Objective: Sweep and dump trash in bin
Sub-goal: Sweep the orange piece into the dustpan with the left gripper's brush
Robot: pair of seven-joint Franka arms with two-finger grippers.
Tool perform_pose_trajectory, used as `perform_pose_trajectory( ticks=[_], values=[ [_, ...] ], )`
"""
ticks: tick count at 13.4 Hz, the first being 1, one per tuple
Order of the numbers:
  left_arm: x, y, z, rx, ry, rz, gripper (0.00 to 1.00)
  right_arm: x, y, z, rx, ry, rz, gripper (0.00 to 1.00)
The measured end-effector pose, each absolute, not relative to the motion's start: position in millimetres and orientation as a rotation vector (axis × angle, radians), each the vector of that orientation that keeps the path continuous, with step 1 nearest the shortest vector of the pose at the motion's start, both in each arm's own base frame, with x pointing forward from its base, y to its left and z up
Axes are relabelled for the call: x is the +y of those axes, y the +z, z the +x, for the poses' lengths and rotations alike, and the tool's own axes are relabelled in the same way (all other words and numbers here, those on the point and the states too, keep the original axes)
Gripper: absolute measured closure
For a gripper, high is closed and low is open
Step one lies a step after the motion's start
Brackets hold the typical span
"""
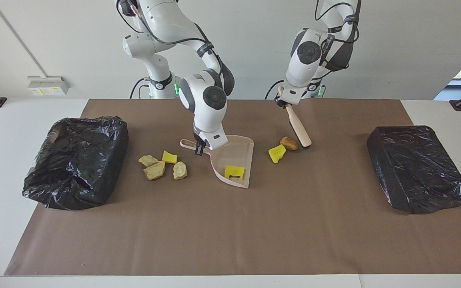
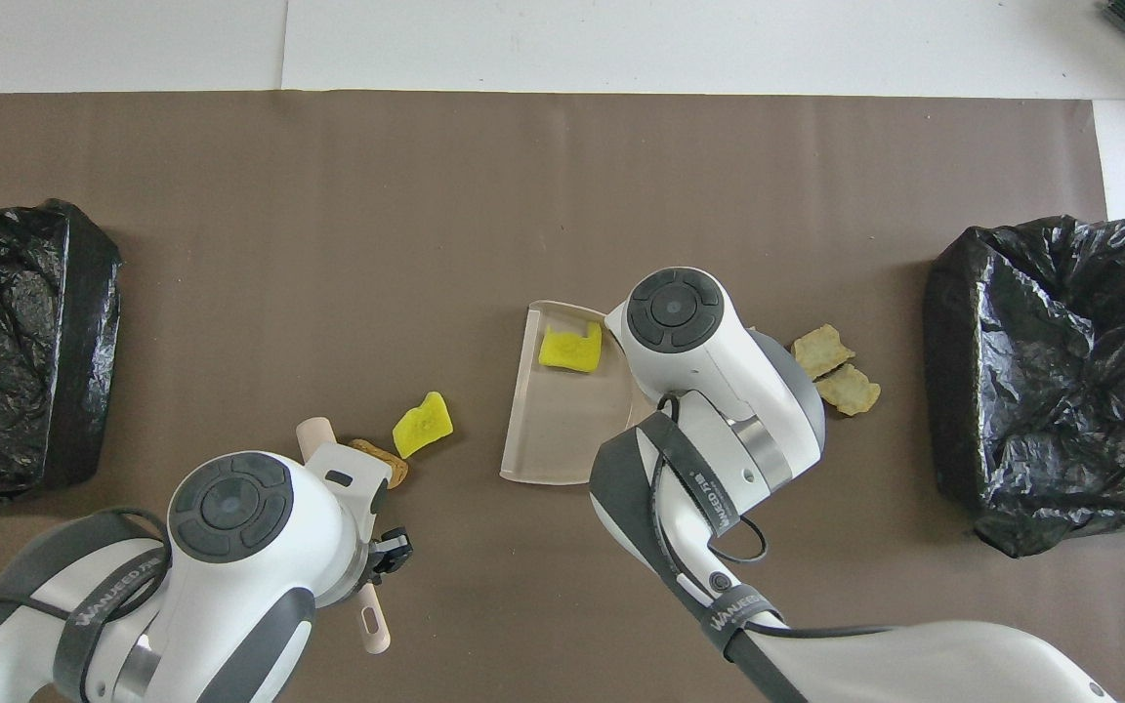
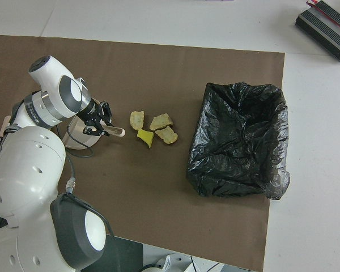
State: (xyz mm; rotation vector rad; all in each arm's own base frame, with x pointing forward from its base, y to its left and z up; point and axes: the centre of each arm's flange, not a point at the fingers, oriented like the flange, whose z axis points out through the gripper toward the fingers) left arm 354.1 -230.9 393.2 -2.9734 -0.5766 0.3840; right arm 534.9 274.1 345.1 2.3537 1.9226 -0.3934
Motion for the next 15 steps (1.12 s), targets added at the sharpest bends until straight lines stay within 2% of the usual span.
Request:
perform_pose_trajectory(
  ticks=[4,8,11,15],
  values=[
    [-237,373,362,-0.672,0.267,-3.022,0.74,271,345,537,1.941,-0.396,2.343,0.69],
    [-284,343,373,-0.539,0.156,-3.11,0.74,271,345,536,1.941,-0.397,2.343,0.69],
    [-332,344,359,-0.319,0.192,-3.208,0.74,270,345,536,1.941,-0.397,2.343,0.69],
    [-367,359,354,-0.128,0.199,-3.292,0.74,270,344,536,1.941,-0.397,2.343,0.69]
  ],
)
